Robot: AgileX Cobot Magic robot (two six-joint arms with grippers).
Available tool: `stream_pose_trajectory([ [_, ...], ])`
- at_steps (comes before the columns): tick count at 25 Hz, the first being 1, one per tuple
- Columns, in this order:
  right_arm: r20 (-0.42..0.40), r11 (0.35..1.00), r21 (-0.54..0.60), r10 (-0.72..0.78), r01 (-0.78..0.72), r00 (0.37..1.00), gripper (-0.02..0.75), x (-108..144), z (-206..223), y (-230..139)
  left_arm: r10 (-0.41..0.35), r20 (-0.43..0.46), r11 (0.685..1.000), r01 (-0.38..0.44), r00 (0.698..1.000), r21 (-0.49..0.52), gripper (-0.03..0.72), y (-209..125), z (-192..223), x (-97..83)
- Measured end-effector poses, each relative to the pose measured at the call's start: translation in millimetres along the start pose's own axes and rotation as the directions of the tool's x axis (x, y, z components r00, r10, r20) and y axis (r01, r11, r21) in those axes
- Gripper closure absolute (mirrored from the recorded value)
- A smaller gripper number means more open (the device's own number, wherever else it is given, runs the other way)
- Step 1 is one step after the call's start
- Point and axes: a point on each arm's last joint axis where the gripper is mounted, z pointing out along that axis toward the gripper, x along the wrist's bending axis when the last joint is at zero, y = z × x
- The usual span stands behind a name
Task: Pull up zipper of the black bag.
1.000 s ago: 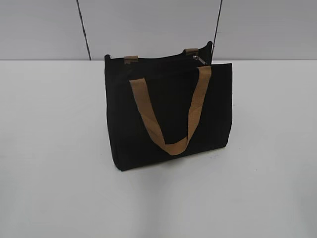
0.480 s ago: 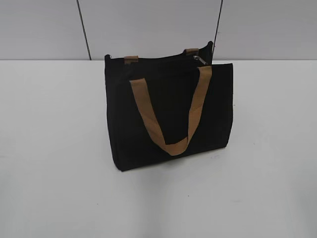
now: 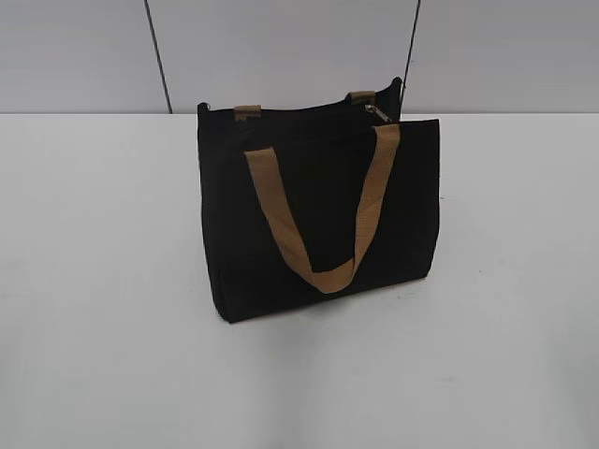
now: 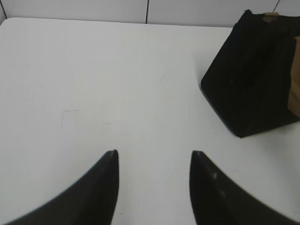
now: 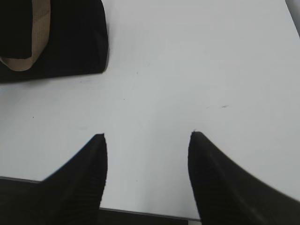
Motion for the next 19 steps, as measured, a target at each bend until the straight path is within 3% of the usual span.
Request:
stream_pose_trajectory([
  [14,0.001,0.999,-0.001,-0.045,0.045,0.999,0.308,-0.1,0.0,0.1,-0.052,-0.013,0.999,0.052,0.999,-0.006,0.316,0.7,0.6,-4.7],
  [19,0.001,0.999,-0.001,-0.045,0.045,0.999,0.308,-0.1,0.0,0.1,-0.052,-0.013,0.999,0.052,0.999,-0.006,0.348,0.7,0.6,-4.7],
])
